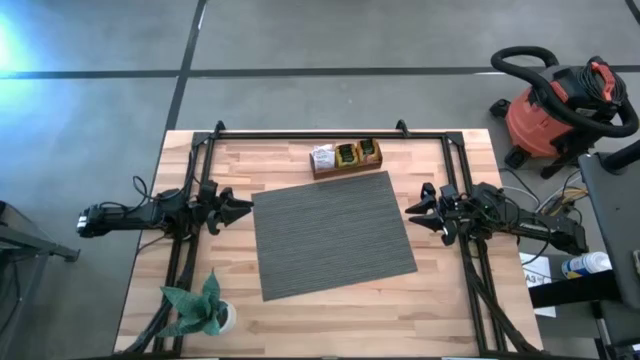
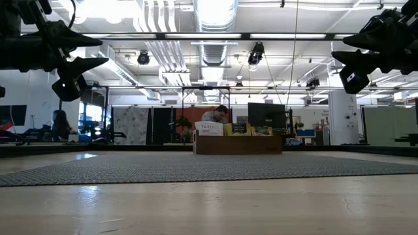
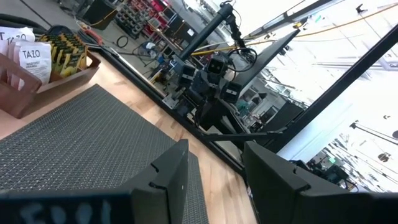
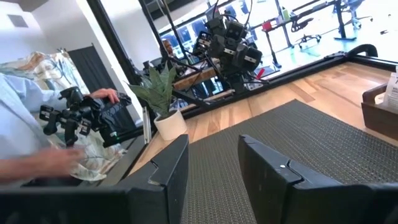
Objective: Pick & Place Tea
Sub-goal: Return to Home Position
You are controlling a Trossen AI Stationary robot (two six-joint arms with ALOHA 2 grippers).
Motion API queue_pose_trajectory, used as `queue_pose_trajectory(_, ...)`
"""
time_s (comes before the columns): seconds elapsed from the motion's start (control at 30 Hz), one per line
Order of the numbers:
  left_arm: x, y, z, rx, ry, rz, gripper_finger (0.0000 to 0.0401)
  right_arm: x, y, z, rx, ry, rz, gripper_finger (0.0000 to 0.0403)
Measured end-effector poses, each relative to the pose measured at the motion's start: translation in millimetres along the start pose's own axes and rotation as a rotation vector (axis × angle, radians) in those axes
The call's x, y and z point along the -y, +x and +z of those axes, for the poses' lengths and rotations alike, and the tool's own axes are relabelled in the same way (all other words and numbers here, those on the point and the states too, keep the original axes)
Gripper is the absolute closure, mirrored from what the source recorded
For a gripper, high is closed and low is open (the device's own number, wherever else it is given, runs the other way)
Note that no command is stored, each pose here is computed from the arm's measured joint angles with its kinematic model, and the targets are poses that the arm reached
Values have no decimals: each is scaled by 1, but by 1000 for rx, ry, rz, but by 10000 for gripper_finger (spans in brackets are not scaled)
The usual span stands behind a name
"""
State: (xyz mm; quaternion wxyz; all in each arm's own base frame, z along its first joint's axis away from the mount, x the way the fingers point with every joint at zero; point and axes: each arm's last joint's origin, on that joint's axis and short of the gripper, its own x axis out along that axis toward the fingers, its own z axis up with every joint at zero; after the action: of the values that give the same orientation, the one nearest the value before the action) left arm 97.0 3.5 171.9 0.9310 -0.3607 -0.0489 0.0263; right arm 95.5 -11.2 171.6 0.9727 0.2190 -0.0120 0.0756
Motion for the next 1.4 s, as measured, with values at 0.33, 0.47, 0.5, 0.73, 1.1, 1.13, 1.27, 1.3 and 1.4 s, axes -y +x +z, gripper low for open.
queue_pose_trajectory(0.33,-3,0,-3,-43,209,16,250,0,0,0,0,1,-1,266)
queue_pose_trajectory(0.47,-2,0,-5,-67,617,-18,250,0,0,0,0,0,-1,266)
queue_pose_trajectory(0.5,-2,0,-6,-71,677,-23,250,0,0,0,0,0,-1,266)
queue_pose_trajectory(0.73,0,0,-8,-82,788,-47,250,0,0,0,0,1,-1,266)
queue_pose_trajectory(1.1,1,1,-7,-86,615,-39,250,0,0,0,0,0,-1,266)
queue_pose_trajectory(1.13,1,1,-7,-86,612,-40,250,0,0,0,-1,1,-1,266)
queue_pose_trajectory(1.27,1,1,-7,-86,607,-39,250,0,0,0,0,0,-1,266)
queue_pose_trajectory(1.3,1,1,-7,-86,607,-39,250,0,0,0,0,0,-1,266)
queue_pose_trajectory(1.4,1,1,-7,-85,607,-40,250,0,0,0,0,0,-1,266)
